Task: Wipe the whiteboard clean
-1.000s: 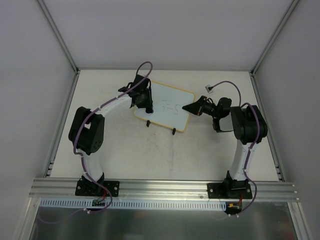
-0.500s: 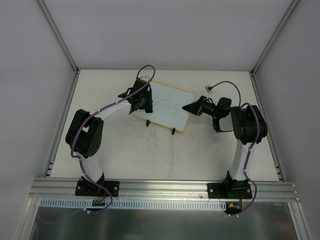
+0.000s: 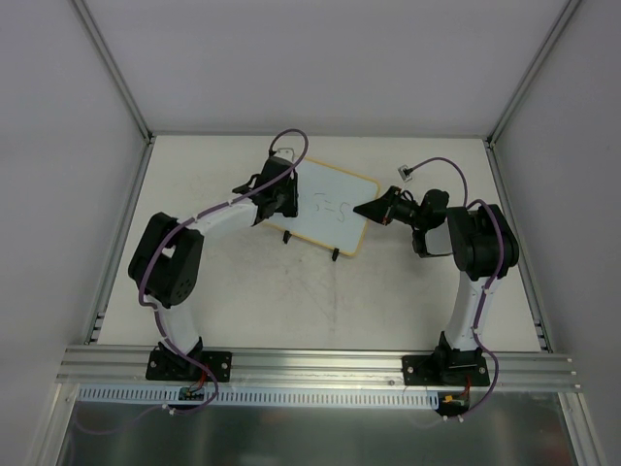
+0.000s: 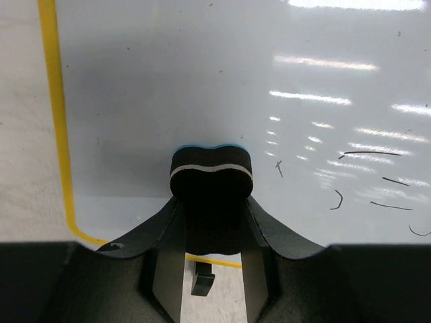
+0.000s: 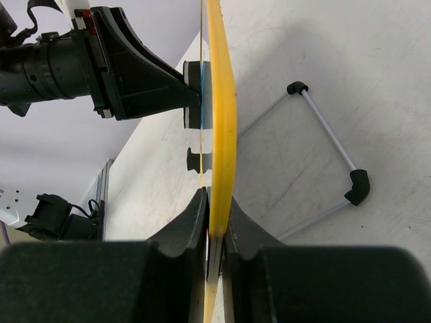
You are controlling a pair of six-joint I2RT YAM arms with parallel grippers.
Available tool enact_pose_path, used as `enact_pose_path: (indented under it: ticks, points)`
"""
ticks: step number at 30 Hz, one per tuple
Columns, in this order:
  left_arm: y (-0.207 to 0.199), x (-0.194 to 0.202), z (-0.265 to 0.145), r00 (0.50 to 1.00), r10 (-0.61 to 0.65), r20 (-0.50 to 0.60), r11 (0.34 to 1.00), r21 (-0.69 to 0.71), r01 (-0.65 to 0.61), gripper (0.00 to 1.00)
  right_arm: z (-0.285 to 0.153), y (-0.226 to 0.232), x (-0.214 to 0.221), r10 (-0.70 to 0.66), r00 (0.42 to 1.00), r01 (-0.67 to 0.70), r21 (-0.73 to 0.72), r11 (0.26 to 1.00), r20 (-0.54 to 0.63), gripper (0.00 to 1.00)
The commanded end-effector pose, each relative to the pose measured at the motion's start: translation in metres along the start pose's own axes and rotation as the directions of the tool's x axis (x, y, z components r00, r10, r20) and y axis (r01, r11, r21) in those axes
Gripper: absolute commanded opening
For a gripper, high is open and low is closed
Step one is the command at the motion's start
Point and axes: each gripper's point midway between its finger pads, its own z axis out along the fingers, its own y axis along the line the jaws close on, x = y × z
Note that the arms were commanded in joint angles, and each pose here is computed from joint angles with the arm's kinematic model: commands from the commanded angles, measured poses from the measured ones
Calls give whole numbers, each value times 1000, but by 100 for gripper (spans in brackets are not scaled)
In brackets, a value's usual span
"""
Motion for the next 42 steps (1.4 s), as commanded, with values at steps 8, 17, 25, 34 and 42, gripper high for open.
enact_pose_path:
  ticks: [8,17,25,34,42]
  points:
    - [-70,26,0,995,44,93,987,148,-58,0,4,21,-10,-250,967,253,-80,964,53,0]
    - [-103,54,2,997,28,68,976,212,-42,0,4,21,-11,-249,967,253,-79,964,54,0]
    - [-146,72,5,998,57,29,952,301,-63,0,3,21,-10,-248,967,252,-79,964,52,0]
    - [-175,86,-4,995,100,17,926,364,-99,0,4,21,-10,-251,967,255,-80,964,53,1]
    - [-193,94,-13,995,96,18,922,376,-96,0,4,21,-10,-253,966,256,-80,963,53,0]
